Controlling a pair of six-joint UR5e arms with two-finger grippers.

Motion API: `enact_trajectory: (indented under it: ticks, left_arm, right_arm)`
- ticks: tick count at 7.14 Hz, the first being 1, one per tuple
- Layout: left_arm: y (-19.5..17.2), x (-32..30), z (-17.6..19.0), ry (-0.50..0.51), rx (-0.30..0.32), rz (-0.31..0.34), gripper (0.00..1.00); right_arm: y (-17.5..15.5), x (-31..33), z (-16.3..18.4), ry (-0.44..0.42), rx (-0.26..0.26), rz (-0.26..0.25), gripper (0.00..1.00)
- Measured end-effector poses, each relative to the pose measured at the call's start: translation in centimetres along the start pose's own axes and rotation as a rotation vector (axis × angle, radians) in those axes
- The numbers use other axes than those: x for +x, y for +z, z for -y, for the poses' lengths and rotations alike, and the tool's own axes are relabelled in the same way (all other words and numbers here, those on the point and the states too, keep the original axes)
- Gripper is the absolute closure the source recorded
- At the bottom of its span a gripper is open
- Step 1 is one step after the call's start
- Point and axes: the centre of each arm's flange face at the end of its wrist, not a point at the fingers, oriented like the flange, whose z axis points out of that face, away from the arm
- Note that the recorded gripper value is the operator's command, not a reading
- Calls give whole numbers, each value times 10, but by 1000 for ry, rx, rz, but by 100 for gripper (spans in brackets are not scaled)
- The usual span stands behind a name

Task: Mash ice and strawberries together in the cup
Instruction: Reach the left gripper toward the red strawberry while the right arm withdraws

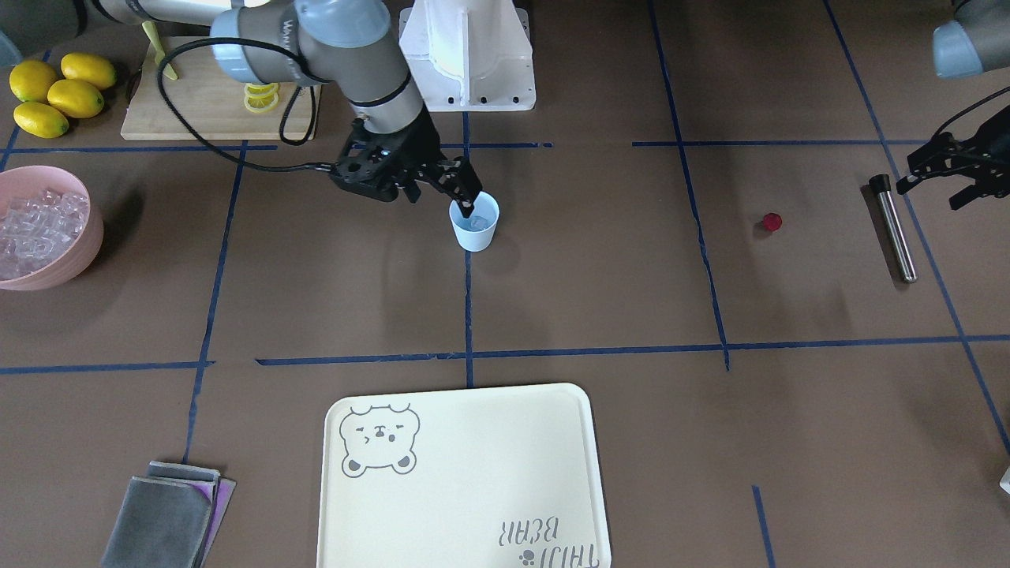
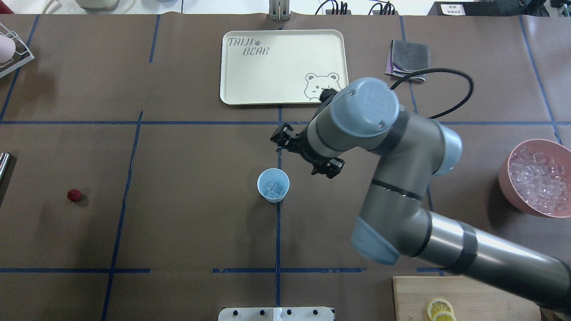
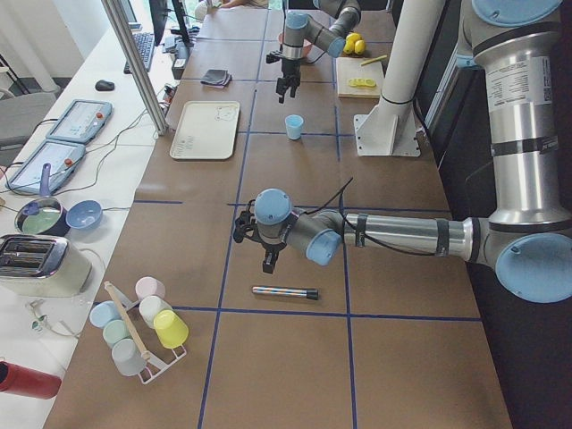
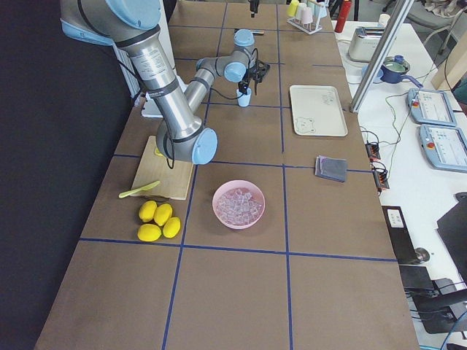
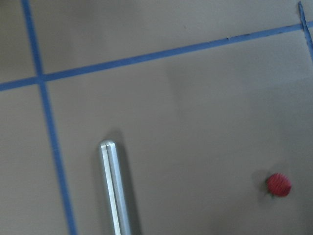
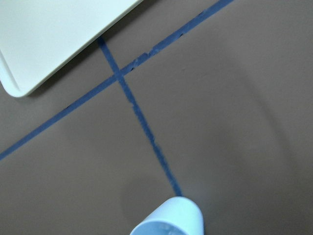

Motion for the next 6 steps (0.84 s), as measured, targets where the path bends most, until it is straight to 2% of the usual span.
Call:
enact_trajectory:
  ticks: [2,3,6]
  left_arm:
    - [50,64,9,-52,8,60,0]
    - [68,91,12,-88,8,61,0]
    - [105,133,3,-139,-2,91,0]
  right_arm:
    - [-56,84,77,-71,-1,-29,1]
    - [-72,117,99,-107,1,-47,1]
    - [-81,154,127,-177,8,-84,1]
